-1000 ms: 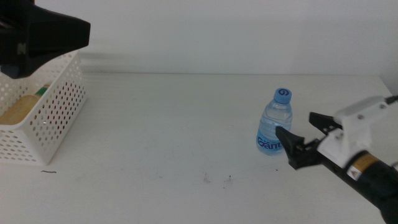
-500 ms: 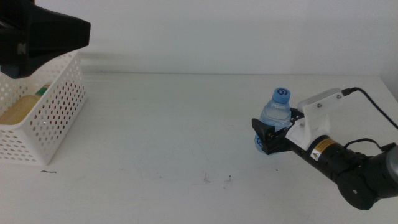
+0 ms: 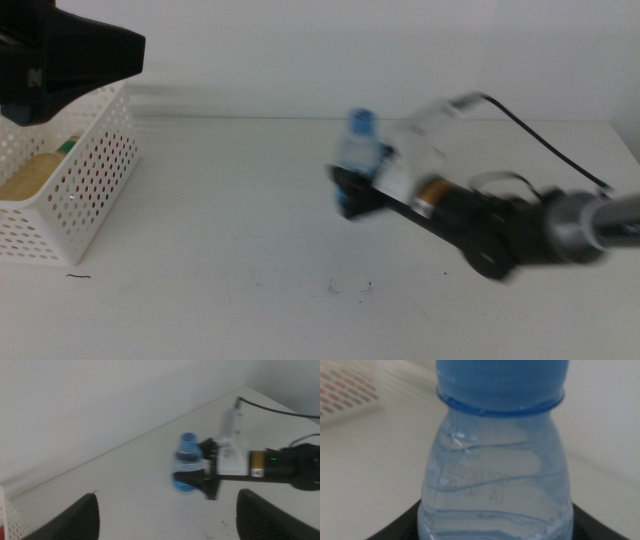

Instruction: Use arms to grab the bottles and put them into the dustbin to the left of the table.

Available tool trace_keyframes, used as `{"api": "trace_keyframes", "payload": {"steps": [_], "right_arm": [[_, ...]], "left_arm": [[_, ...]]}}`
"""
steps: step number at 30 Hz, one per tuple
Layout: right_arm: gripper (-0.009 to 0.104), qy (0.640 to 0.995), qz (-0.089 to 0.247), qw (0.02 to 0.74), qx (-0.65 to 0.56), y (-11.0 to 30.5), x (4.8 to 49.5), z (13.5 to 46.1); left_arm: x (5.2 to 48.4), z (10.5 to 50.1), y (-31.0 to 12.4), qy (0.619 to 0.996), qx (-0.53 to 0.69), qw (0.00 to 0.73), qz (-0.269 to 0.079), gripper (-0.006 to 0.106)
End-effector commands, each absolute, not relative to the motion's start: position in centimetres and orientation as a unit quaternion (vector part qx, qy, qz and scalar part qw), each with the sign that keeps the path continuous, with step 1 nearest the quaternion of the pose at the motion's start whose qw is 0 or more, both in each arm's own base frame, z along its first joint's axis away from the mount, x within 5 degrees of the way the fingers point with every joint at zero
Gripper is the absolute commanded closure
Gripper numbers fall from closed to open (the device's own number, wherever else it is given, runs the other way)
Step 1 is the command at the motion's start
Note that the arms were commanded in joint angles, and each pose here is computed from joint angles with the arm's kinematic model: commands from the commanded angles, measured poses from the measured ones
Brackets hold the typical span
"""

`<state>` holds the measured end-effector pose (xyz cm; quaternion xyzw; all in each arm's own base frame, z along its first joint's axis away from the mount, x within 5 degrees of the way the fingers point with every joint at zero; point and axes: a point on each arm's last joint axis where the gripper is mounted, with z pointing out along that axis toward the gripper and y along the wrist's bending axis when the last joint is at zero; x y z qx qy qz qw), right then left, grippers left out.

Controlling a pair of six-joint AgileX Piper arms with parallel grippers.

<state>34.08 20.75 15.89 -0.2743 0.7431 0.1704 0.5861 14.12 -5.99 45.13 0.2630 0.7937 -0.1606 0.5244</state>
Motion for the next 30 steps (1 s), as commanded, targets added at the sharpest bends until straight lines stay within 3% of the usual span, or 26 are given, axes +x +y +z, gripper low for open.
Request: {"api": "trace_keyframes", "payload": {"steps": [1, 6, 16, 19, 22, 27, 30], "right_arm": [[0.096, 0.714, 0.188, 0.607, -0.294, 23.8, 35.3, 18.4], [0.096, 0.709, 0.223, 0.601, -0.293, 28.2, 37.8, 16.9], [0.097, 0.714, 0.229, 0.593, -0.293, 31.1, 39.6, 13.4], [0.091, 0.723, 0.229, 0.587, -0.283, 31.1, 39.6, 12.6], [0.072, 0.726, 0.226, 0.583, -0.286, 31.1, 39.6, 12.5], [0.006, 0.726, 0.226, 0.584, -0.286, 31.1, 39.6, 12.5], [0.005, 0.761, 0.203, 0.539, -0.298, 30.9, 38.7, 12.9]], "left_arm": [[14.1, 45.2, -6.0, 0.791, 0.260, 0.530, -0.161, 0.007], [14.1, 45.2, -6.0, 0.791, 0.260, 0.530, -0.161, 0.007], [14.1, 45.2, -6.0, 0.791, 0.260, 0.530, -0.161, 0.007], [14.1, 45.2, -6.0, 0.791, 0.260, 0.530, -0.161, 0.007], [14.1, 45.2, -6.0, 0.791, 0.260, 0.530, -0.161, 0.007], [14.1, 45.2, -6.0, 0.791, 0.260, 0.530, -0.161, 0.007], [14.1, 45.2, -6.0, 0.791, 0.260, 0.530, -0.161, 0.007]]}}
